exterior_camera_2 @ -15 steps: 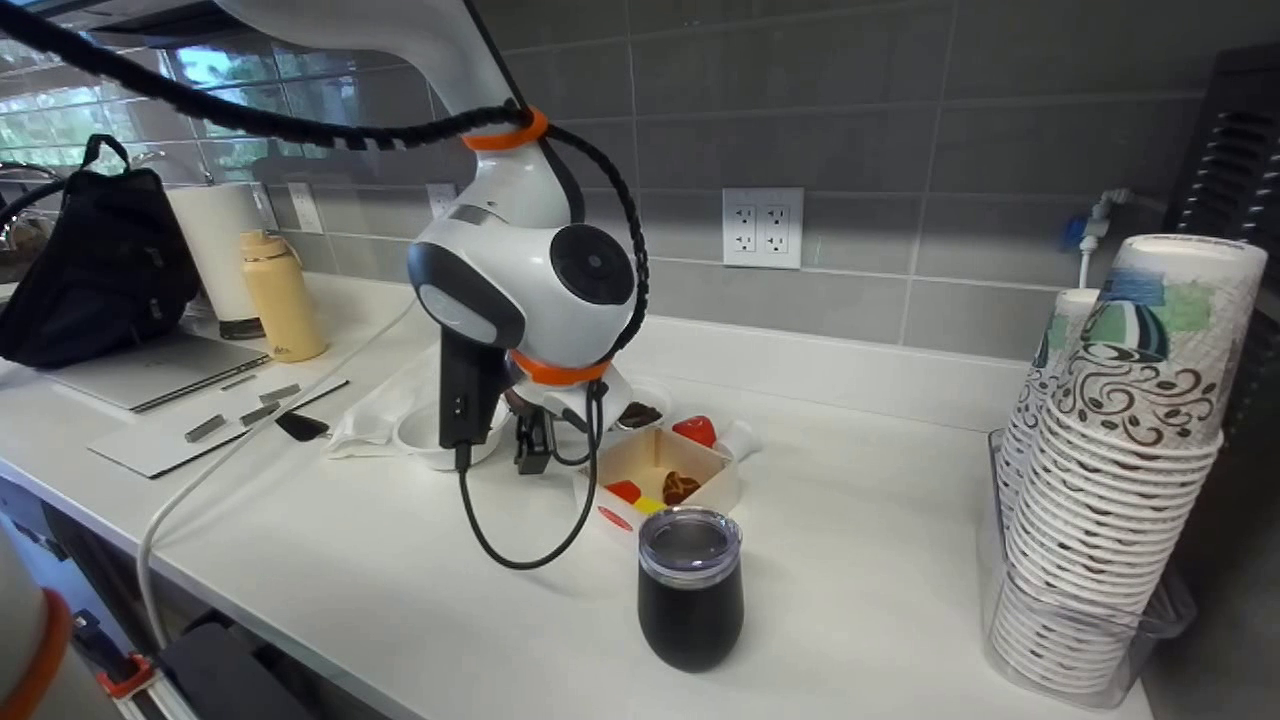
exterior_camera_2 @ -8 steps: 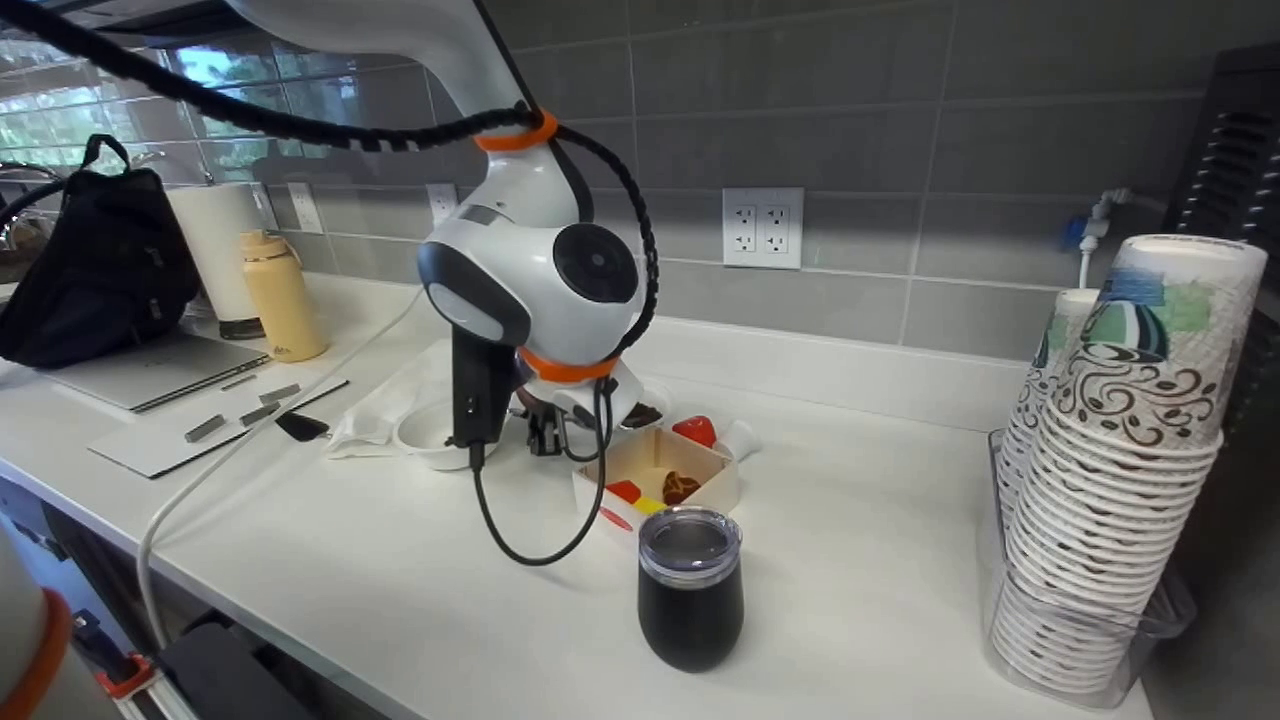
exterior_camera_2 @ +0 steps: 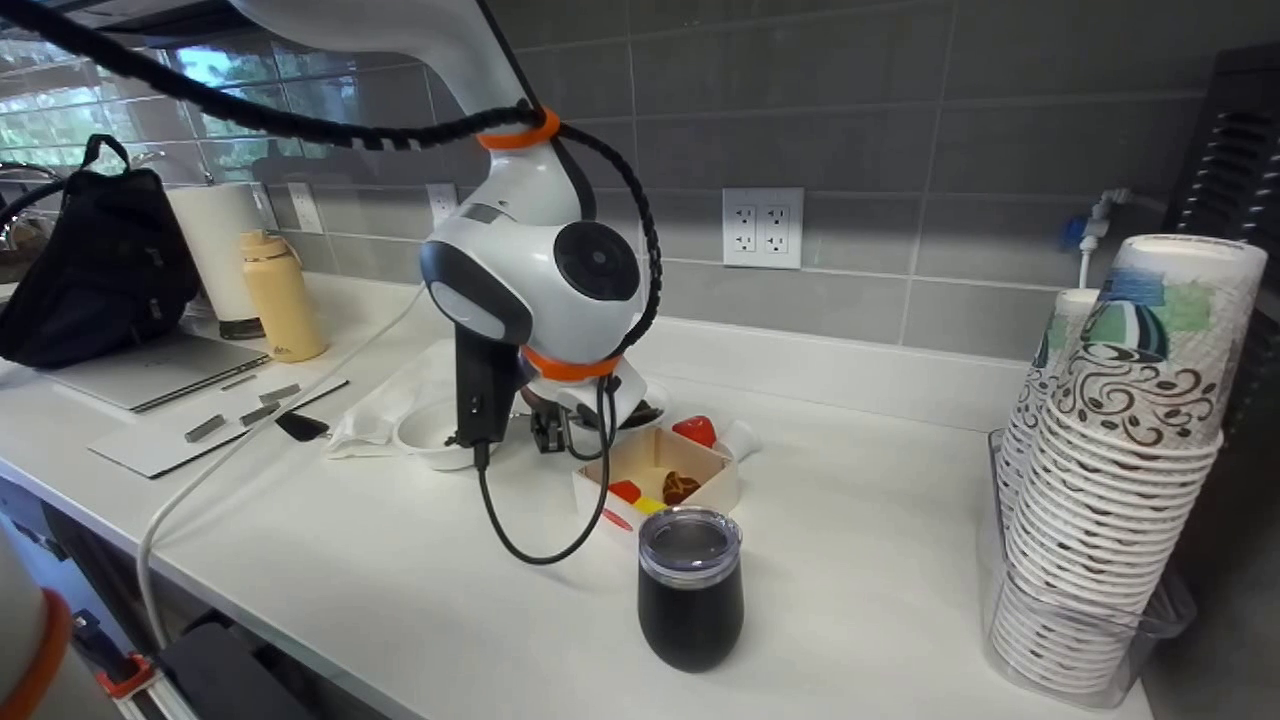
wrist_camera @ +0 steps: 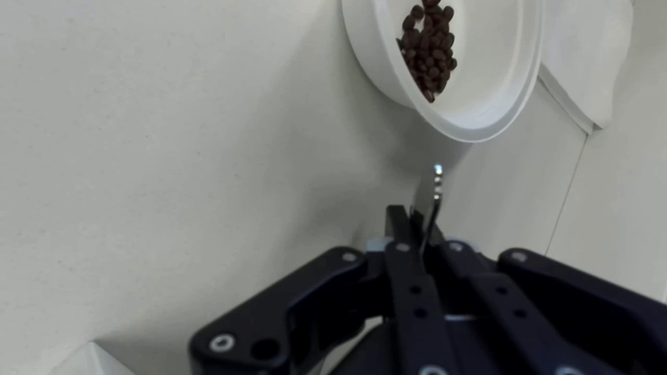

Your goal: Scoop up the beans from the bowl on the right and put them to the bowl on the left

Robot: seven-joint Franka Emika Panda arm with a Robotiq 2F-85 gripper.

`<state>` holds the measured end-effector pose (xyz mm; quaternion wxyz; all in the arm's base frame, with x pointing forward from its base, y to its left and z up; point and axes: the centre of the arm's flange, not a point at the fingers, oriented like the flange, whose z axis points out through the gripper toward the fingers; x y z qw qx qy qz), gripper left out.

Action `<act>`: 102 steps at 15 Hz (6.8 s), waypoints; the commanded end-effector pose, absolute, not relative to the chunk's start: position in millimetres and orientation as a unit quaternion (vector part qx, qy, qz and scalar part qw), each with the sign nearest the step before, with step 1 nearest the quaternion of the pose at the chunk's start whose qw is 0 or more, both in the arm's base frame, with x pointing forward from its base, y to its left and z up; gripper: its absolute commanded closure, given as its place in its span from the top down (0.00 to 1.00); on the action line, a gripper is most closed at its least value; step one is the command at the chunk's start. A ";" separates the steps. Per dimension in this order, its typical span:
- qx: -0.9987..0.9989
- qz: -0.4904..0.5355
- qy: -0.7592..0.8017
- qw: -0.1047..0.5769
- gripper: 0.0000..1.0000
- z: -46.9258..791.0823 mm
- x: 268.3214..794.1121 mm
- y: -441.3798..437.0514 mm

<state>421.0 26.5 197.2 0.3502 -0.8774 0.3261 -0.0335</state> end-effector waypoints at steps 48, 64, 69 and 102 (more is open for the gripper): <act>-0.956 0.144 0.172 0.188 0.01 239.5 489.6 9.0; -0.898 0.161 0.219 0.347 0.01 213.0 479.7 9.3; -0.876 0.135 0.234 0.400 0.01 208.9 476.2 1.8; -0.821 0.127 0.088 0.550 0.01 227.4 410.3 -43.7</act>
